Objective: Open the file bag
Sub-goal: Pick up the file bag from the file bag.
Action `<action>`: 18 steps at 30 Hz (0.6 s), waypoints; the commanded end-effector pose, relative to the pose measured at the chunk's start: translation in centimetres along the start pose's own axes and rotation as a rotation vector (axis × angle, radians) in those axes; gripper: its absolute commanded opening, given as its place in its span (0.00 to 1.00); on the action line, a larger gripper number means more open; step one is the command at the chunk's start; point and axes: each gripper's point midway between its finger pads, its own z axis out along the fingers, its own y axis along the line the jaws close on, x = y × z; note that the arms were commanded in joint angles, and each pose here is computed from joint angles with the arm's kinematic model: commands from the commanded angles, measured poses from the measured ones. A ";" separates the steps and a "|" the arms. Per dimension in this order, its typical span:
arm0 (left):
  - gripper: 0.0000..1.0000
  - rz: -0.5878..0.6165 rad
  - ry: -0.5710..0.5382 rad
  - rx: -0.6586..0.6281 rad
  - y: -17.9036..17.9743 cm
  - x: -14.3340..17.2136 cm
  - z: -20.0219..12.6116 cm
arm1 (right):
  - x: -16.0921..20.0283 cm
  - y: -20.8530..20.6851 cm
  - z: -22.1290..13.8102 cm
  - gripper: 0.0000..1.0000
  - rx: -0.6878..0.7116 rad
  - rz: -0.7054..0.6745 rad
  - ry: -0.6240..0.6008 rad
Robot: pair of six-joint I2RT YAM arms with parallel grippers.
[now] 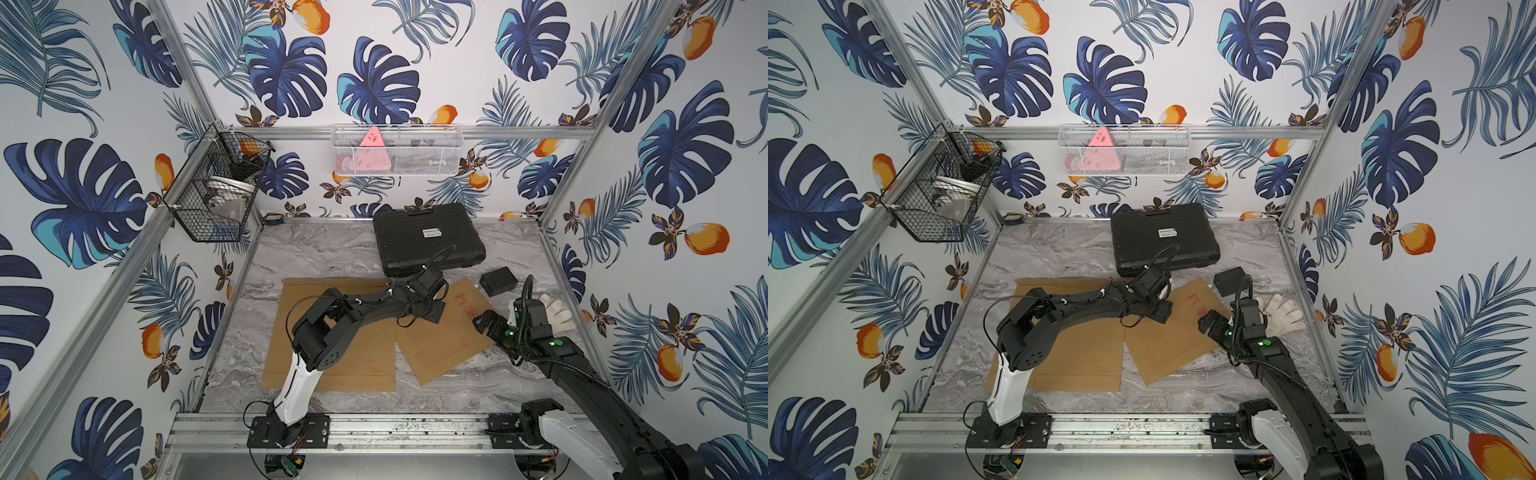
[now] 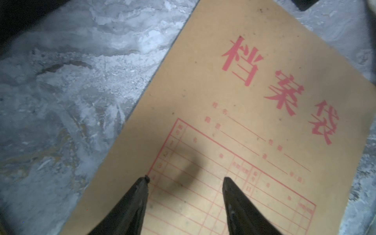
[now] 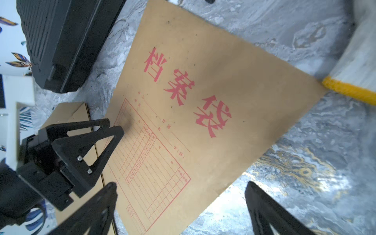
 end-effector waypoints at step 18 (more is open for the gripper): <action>0.63 -0.016 0.095 -0.020 2.8 1.2 2.1 | -0.9 -3.8 -0.1 1.00 -0.117 0.404 0.020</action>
